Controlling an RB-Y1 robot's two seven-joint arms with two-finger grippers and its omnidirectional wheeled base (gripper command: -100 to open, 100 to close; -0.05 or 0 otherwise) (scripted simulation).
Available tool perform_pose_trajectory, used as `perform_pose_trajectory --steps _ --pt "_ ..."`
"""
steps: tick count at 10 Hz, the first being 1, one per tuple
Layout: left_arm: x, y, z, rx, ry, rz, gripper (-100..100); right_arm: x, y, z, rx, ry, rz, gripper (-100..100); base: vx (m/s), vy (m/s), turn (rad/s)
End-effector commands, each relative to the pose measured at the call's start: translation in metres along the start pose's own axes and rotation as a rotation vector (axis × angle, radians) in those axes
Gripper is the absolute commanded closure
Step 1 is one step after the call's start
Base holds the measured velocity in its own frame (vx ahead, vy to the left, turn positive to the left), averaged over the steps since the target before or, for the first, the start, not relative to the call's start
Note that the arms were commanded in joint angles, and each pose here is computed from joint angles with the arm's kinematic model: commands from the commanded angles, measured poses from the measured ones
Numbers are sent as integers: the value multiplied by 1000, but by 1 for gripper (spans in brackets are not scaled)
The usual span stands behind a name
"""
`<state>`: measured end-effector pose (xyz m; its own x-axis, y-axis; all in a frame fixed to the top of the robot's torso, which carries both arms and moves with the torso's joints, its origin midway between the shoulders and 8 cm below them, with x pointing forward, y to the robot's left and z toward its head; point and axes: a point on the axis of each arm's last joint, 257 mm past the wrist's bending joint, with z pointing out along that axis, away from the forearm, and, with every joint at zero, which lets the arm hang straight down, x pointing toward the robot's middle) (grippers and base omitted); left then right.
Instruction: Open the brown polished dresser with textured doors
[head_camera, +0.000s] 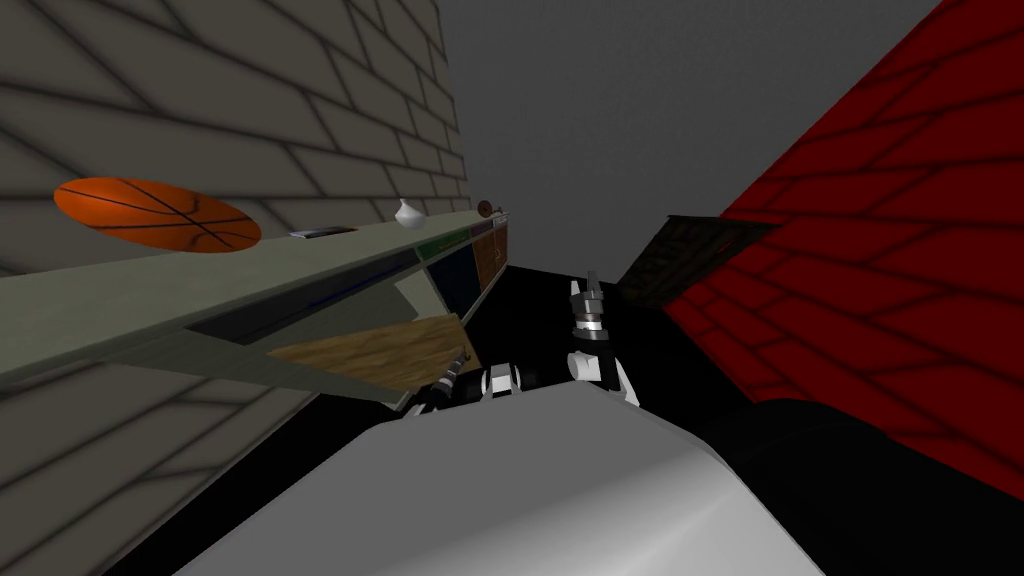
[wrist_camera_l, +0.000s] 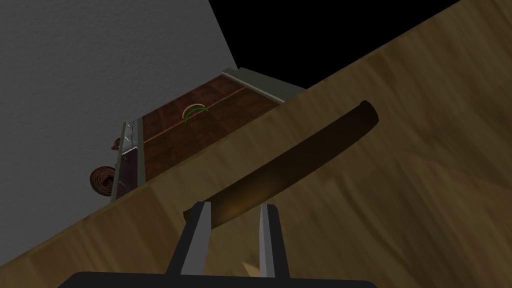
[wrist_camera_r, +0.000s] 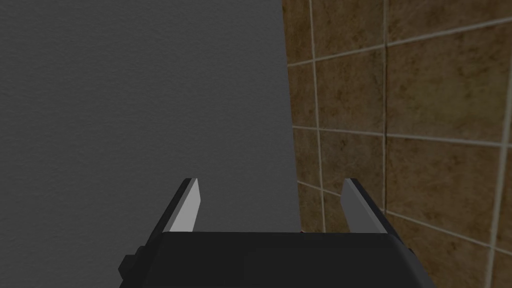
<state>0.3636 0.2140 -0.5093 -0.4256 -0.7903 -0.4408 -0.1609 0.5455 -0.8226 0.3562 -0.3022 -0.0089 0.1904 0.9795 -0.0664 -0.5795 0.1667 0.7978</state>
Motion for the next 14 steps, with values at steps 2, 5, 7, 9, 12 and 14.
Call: perform_pose_trajectory --steps 2,5,7,9,12,14 --pt "24 -10 -7 33 72 23 100 0 0 0 0 0 0 0 -150 105 -117" --pt "-16 -15 12 14 39 17 -100 0 0 0 0 0 0 0 -113 -5 -61" --pt "-37 -21 23 6 28 13 -100 0 0 0 0 0 0 0 -88 -40 -63" --pt "-48 -25 28 3 22 11 -100 0 0 0 0 0 0 0 -82 -24 -62" --pt "-80 -37 43 -6 1 3 -100 0 0 0 0 0 0 0 -95 -11 -54" --pt "-85 -37 43 -5 -2 5 -100 0 0 0 0 0 0 0 -77 -21 -51"
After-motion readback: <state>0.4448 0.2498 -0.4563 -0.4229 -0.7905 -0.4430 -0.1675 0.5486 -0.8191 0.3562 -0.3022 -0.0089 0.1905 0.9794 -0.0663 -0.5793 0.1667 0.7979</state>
